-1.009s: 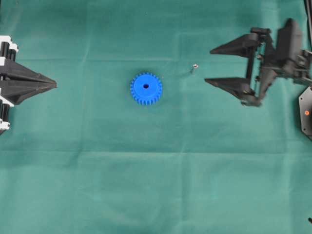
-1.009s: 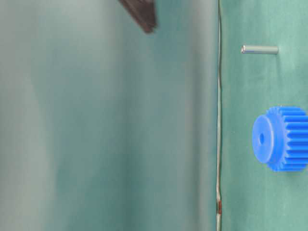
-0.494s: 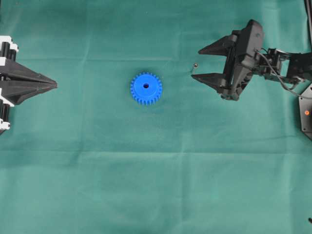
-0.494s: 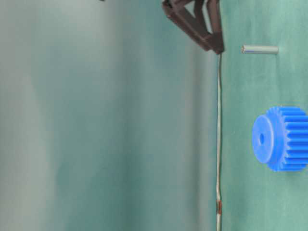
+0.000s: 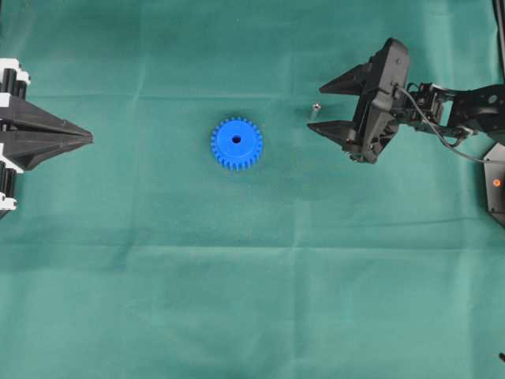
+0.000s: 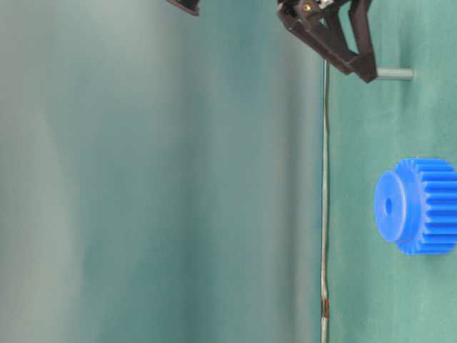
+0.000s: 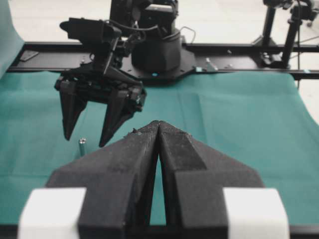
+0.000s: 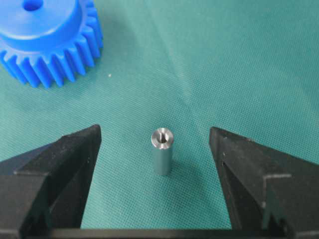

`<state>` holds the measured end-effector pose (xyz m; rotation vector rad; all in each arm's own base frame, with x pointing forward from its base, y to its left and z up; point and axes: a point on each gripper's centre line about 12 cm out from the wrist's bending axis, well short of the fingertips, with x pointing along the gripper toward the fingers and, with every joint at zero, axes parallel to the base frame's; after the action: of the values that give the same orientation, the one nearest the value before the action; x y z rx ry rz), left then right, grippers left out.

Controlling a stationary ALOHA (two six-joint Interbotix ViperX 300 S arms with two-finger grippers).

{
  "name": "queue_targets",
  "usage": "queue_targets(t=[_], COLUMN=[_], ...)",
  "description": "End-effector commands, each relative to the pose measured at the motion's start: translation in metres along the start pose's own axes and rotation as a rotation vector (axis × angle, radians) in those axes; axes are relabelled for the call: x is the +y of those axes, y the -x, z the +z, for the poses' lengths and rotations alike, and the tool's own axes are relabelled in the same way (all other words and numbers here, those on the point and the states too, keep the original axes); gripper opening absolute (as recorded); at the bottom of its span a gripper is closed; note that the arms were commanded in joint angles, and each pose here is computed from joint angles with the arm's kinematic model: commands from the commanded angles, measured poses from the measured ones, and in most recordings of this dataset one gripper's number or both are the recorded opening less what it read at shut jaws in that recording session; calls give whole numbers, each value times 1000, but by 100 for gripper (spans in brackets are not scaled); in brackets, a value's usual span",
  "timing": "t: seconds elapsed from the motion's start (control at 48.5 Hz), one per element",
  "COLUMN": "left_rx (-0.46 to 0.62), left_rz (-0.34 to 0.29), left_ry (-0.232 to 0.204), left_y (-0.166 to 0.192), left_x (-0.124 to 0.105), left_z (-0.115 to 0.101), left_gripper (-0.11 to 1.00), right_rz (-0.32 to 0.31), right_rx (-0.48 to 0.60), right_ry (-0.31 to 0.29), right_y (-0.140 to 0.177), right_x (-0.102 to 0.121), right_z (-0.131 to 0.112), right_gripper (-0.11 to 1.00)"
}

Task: Insert the shaft placed at a random location into the center hole of the medium gear at another random location.
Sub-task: 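Close the right gripper on the silver shaft and lift it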

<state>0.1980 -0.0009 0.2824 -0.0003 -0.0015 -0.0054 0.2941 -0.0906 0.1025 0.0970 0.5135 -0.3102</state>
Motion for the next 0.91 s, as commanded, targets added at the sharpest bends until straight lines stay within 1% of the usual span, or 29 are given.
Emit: queue_targets(t=[0.0, 0.124, 0.206, 0.268, 0.288, 0.391, 0.433, 0.453, 0.742, 0.886], left_rx=[-23, -18, -15, -18, -15, -17, -15, -17, -14, -12], left_rz=[-2, -2, -2, -2, -2, -2, -2, -2, -2, -2], left_ry=[0, 0, 0, 0, 0, 0, 0, 0, 0, 0], left_y=[-3, -3, -3, -3, -3, -2, -3, -2, -3, -3], left_x=[0, 0, 0, 0, 0, 0, 0, 0, 0, 0], left_z=[9, 9, 8, 9, 8, 9, 8, 9, 9, 9], left_gripper=[0, 0, 0, 0, 0, 0, 0, 0, 0, 0], right_rz=[-6, -6, -6, -6, -6, -6, -5, -6, -6, -3], right_rx=[-38, -37, -32, -31, -32, -31, -31, -29, -23, -32], right_ry=[-7, -7, -8, -8, -8, -8, -5, -8, -8, -11], right_y=[-3, -4, -4, -4, -4, -4, -4, -4, -4, 0], right_x=[-1, -1, -1, -1, -1, -1, -1, -1, -1, -1], right_z=[10, 10, 9, 9, 9, 9, 9, 9, 10, 24], right_gripper=[86, 82, 74, 61, 54, 25, 16, 13, 13, 13])
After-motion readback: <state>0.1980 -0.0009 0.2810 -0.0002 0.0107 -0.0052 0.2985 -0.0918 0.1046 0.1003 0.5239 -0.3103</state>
